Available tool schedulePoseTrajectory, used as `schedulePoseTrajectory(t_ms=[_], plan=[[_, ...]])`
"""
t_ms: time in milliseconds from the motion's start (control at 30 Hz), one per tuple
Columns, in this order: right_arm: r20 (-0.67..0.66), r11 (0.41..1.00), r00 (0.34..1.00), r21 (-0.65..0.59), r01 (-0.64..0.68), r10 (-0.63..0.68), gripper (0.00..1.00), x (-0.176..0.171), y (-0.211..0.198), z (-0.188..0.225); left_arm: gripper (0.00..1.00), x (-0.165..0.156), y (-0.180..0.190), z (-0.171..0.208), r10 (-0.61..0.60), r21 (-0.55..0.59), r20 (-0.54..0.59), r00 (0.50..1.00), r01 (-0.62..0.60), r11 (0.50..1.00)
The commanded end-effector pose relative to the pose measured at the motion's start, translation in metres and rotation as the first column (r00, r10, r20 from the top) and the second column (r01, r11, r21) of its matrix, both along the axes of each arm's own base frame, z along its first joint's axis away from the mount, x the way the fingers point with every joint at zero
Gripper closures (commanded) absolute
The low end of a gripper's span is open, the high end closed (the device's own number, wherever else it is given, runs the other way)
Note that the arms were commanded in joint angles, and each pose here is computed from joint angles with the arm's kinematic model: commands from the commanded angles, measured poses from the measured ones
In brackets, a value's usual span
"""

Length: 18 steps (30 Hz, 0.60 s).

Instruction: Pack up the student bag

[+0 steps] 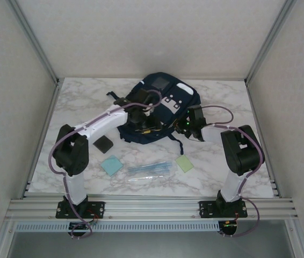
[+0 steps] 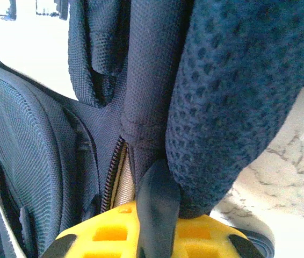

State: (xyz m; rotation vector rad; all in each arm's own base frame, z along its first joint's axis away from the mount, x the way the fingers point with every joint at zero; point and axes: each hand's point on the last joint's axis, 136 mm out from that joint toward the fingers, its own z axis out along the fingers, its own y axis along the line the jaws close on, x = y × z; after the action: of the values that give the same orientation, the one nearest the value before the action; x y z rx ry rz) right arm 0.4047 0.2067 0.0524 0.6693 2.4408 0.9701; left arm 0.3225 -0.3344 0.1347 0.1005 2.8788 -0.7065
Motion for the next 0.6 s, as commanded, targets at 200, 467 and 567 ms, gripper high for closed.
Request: schedulePoseTrajectory(t_ms=[200,467,567], plan=[[0.022,0.996,0.996,0.024,-0.087,0.086,1.0,0.0,0.018,0.015,0.46,-0.002,-0.005,-0.023,-0.325,0.423,0.175,0.929,0.227,0.877],[0.022,0.994,0.995,0.035,-0.099,0.099,1.0,-0.001,0.021,0.017,0.46,0.019,-0.014,-0.036,-0.443,0.579,0.269,0.855,0.224,0.784],[0.021,0.994,0.995,0.035,-0.099,0.098,1.0,-0.001,0.021,0.017,0.49,0.022,-0.019,-0.042,-0.46,0.584,0.261,0.848,0.241,0.775]])
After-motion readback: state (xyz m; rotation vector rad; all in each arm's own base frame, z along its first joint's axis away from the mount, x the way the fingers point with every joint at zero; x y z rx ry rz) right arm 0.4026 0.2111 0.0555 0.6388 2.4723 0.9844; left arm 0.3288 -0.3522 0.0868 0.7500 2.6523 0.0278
